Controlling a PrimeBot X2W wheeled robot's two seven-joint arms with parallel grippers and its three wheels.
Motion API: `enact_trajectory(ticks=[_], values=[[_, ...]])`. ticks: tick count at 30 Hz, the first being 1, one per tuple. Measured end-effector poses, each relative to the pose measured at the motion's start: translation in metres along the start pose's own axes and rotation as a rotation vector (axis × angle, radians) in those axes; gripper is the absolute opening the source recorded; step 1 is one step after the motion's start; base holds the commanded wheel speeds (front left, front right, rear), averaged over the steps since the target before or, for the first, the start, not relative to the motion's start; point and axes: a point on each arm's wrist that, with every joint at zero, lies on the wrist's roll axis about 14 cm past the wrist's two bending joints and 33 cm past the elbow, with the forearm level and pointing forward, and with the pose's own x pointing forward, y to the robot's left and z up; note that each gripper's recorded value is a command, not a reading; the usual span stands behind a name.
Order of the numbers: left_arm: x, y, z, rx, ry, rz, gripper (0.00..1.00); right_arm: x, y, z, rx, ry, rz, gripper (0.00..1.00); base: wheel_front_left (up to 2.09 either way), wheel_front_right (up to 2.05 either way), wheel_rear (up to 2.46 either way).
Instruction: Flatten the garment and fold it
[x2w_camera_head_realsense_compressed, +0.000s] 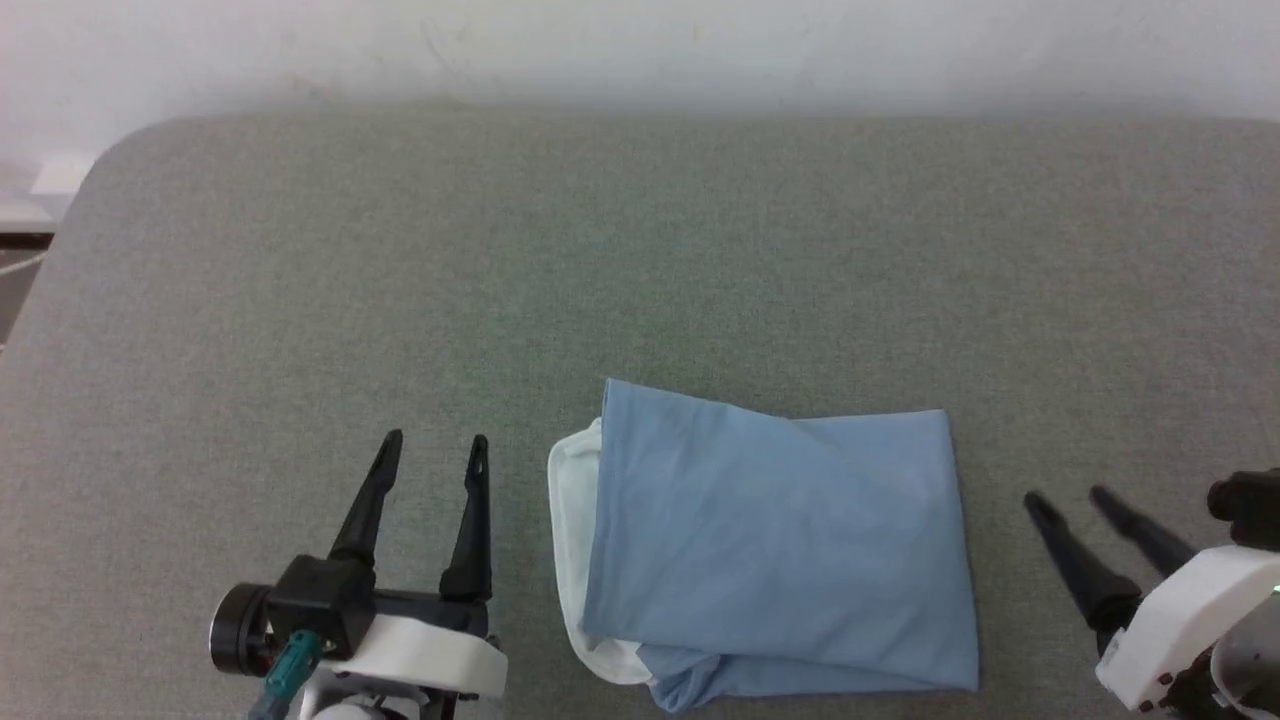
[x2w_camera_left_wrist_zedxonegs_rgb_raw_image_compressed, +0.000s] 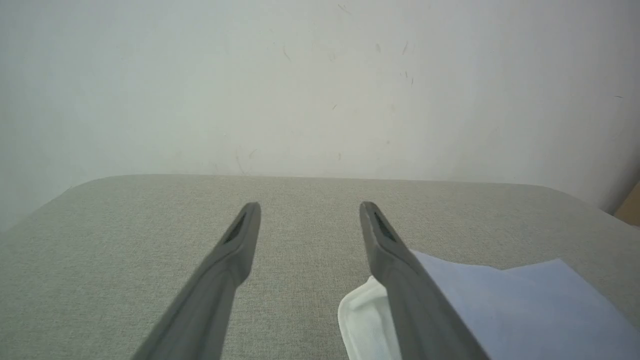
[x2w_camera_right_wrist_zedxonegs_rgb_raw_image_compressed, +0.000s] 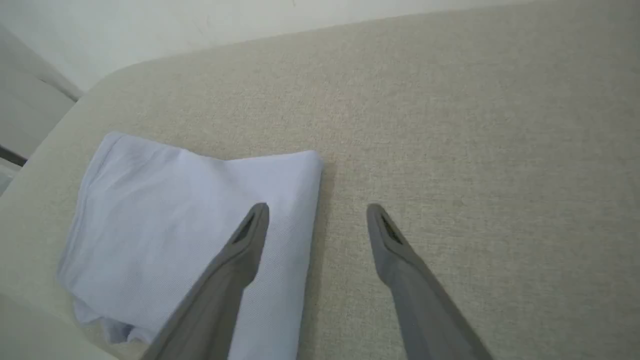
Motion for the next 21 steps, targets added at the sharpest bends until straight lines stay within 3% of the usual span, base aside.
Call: enact_trajectory(ticks=[4,9,16,21], values=[[0.004,0.0,-0.008,0.001,0.023,0.0,1.0,0.006,0.0,-0.034,0.102,0.217,0.051,1.0,0.0,0.0,0.0],[0.008,0.004,-0.014,0.005,0.038,0.01,1.0,0.024,0.014,-0.055,0.173,0.359,0.121,1.0,0.0,0.0,0.0],[0.008,0.015,-0.017,0.018,0.052,0.042,1.0,0.047,0.029,-0.097,0.174,0.533,0.165,1.0,0.0,0.0,0.0],[0.002,0.023,-0.02,0.026,0.067,0.071,1.0,0.063,0.05,-0.106,0.146,0.575,0.232,1.0,0.0,0.0,0.0]])
